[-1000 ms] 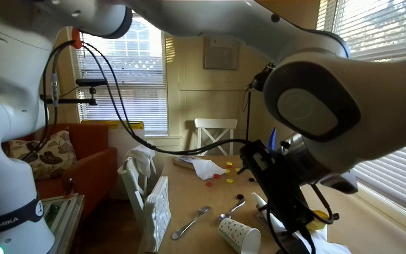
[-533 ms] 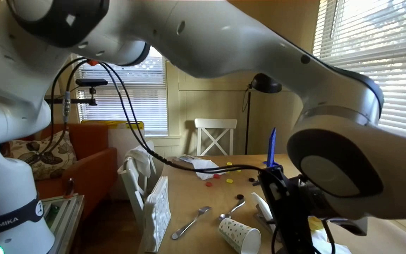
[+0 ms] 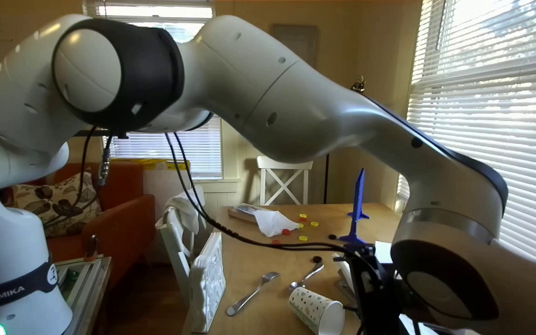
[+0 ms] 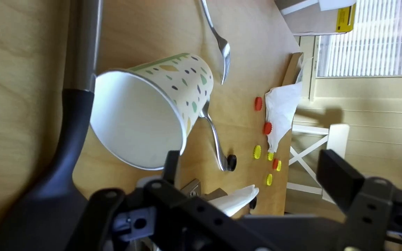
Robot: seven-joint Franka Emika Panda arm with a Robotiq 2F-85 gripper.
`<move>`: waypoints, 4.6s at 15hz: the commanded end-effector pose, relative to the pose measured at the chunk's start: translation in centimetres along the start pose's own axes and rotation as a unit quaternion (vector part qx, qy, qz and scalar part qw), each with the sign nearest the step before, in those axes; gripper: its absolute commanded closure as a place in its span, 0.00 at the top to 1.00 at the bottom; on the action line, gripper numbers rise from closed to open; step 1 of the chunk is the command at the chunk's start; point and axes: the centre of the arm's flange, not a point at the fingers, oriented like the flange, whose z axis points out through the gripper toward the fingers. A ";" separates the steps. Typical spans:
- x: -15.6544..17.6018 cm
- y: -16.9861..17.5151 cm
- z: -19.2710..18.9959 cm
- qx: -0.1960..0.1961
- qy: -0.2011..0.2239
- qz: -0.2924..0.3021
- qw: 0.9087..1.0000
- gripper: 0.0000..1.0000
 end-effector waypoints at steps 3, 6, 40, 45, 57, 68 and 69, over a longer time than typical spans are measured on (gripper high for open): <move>2.1 2.9 0.3 0.024 -0.019 0.030 0.999 1.00; 2.9 3.5 1.0 0.023 -0.028 0.043 0.998 1.00; 4.7 5.0 2.9 0.004 -0.068 0.241 0.968 0.68; 4.4 5.3 4.3 -0.005 -0.102 0.280 0.954 0.99; 4.3 5.2 3.9 -0.018 -0.113 0.292 0.950 0.00; 6.9 -15.1 3.7 -0.218 -0.073 0.172 0.958 0.01; 7.4 -16.1 4.2 -0.244 -0.064 0.160 0.954 0.01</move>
